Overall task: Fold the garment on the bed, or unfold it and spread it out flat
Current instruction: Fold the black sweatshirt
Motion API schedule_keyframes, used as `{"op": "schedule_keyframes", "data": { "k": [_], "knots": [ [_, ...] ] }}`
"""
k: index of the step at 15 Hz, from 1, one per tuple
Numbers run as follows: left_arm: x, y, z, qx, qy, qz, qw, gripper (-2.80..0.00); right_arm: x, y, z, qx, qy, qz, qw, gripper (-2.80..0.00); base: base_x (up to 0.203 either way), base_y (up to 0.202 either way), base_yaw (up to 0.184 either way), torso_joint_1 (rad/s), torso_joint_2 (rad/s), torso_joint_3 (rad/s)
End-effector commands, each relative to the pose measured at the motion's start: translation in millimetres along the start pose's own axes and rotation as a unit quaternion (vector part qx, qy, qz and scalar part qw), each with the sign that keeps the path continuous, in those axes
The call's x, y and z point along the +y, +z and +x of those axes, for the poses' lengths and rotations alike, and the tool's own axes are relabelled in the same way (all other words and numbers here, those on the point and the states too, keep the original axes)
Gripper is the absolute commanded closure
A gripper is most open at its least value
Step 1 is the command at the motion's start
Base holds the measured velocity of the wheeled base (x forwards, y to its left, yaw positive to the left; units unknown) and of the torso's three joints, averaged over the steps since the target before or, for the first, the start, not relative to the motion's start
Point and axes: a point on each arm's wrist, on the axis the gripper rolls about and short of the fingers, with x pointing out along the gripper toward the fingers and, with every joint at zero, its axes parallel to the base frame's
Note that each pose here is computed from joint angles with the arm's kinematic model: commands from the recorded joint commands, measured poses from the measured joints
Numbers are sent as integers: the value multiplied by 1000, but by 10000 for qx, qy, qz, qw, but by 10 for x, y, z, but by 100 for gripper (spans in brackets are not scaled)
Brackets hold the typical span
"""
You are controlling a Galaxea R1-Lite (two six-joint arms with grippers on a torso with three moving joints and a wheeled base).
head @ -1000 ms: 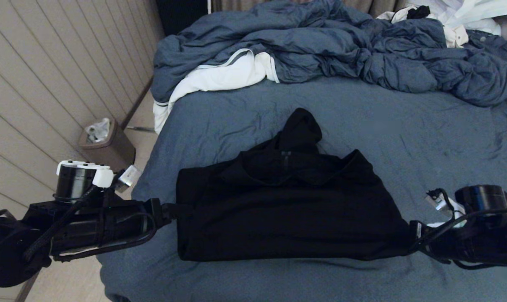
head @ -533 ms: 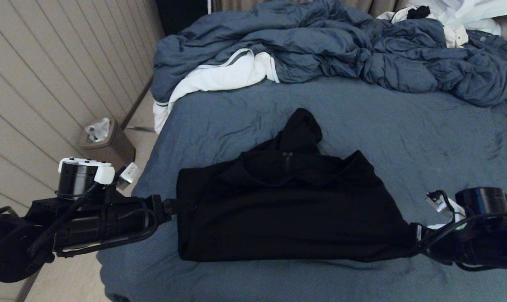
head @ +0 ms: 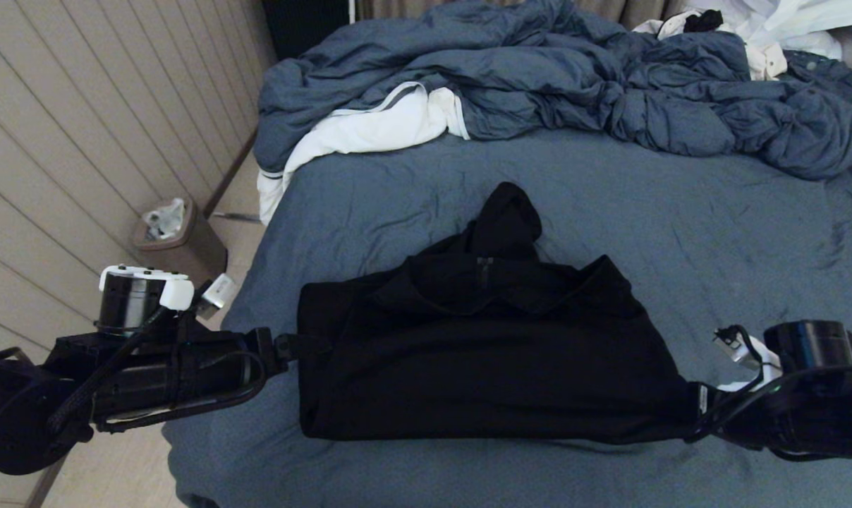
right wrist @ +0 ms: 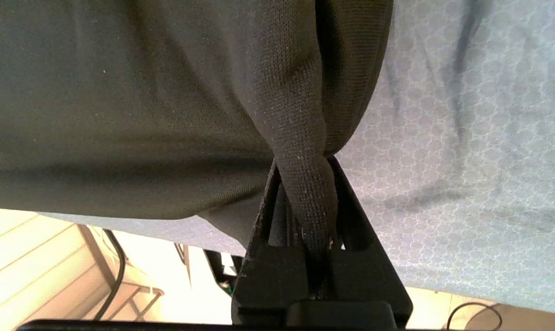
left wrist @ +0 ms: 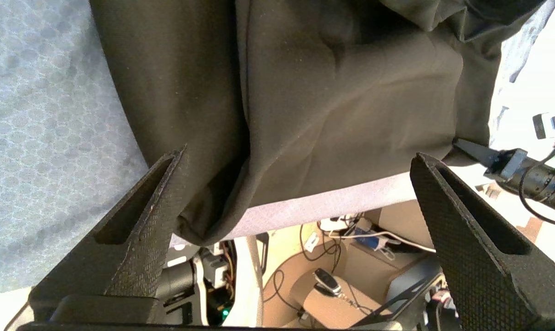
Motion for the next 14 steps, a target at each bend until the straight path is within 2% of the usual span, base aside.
{"op": "schedule_keyframes", "data": {
  "k": [1, 7, 11, 12, 14],
  "knots": [
    [4, -7, 2, 11, -8, -22, 10000, -280, -4, -11, -7, -13, 6, 9, 10000, 0, 0, 0, 0, 0, 0, 0],
    [34, -72, -28, 85, 40, -62, 9999, -280, -2, -43, -22, -48, 19, -47, 10000, 0, 0, 0, 0, 0, 0, 0],
    [48, -79, -12, 19, 13, -19, 10000, -280, 19, 8, -50, -498, 66, -194, 9985, 0, 0, 0, 0, 0, 0, 0],
    [53, -83, -9, 0, 8, -3, 10000, -280, 29, -21, -71, -506, 22, -225, 9985, -280, 0, 0, 0, 0, 0, 0],
    [68, -98, 6, -26, -14, 33, 10000, -280, 29, -23, -65, -495, 15, -251, 9985, -280, 0, 0, 0, 0, 0, 0]
  ]
}}
